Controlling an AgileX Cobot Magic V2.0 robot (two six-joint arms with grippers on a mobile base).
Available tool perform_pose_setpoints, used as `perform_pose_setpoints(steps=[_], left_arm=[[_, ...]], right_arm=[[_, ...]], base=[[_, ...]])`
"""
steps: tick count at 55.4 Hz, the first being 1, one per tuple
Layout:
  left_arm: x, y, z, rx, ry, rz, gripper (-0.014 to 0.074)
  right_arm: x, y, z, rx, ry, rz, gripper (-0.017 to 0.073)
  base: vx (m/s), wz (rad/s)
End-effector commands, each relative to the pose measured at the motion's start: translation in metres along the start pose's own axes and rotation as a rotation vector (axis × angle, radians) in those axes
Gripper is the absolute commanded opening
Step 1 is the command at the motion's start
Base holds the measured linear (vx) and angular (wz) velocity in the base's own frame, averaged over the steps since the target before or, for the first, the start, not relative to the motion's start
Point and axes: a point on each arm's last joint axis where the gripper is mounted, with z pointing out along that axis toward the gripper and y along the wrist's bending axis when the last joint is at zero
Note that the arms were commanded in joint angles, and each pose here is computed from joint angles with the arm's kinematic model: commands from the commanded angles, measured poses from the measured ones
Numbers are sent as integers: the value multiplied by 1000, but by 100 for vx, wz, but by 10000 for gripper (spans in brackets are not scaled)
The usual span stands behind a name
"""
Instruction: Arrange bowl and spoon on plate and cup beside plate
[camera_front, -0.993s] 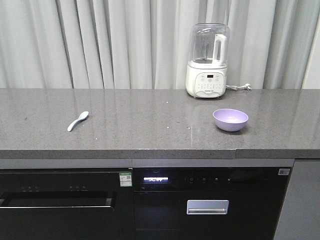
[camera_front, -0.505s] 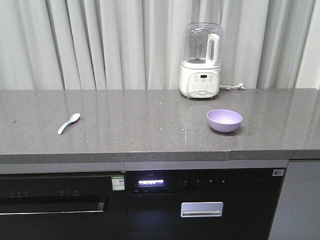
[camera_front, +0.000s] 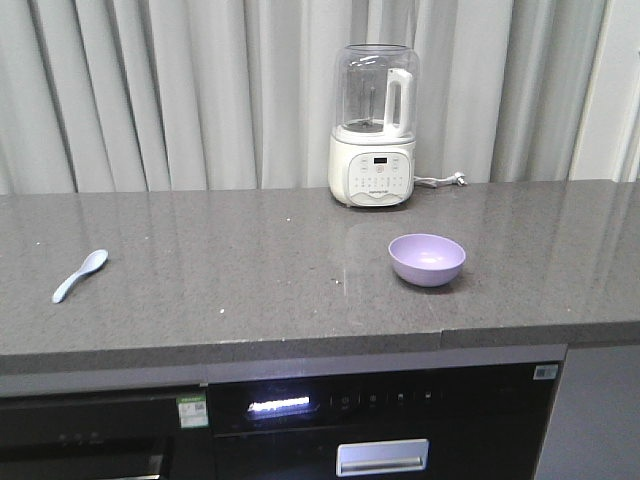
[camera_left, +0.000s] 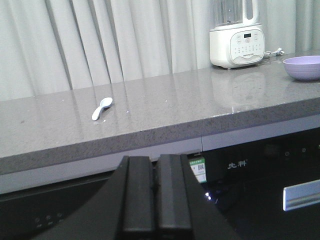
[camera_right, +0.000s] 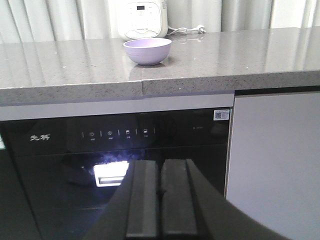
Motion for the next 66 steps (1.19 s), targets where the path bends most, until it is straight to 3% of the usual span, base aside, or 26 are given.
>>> perform_pose_setpoints(steps=[1,66], left_arm=[[-17,1,-3,-7,-125,-15,3],[-17,1,-3,-7,-125,-15,3]], right_arm=[[-7,0,0,-4,-85,-13,-6],[-7,0,0,-4,-85,-13,-6]], base=[[29,-8],[35,9]])
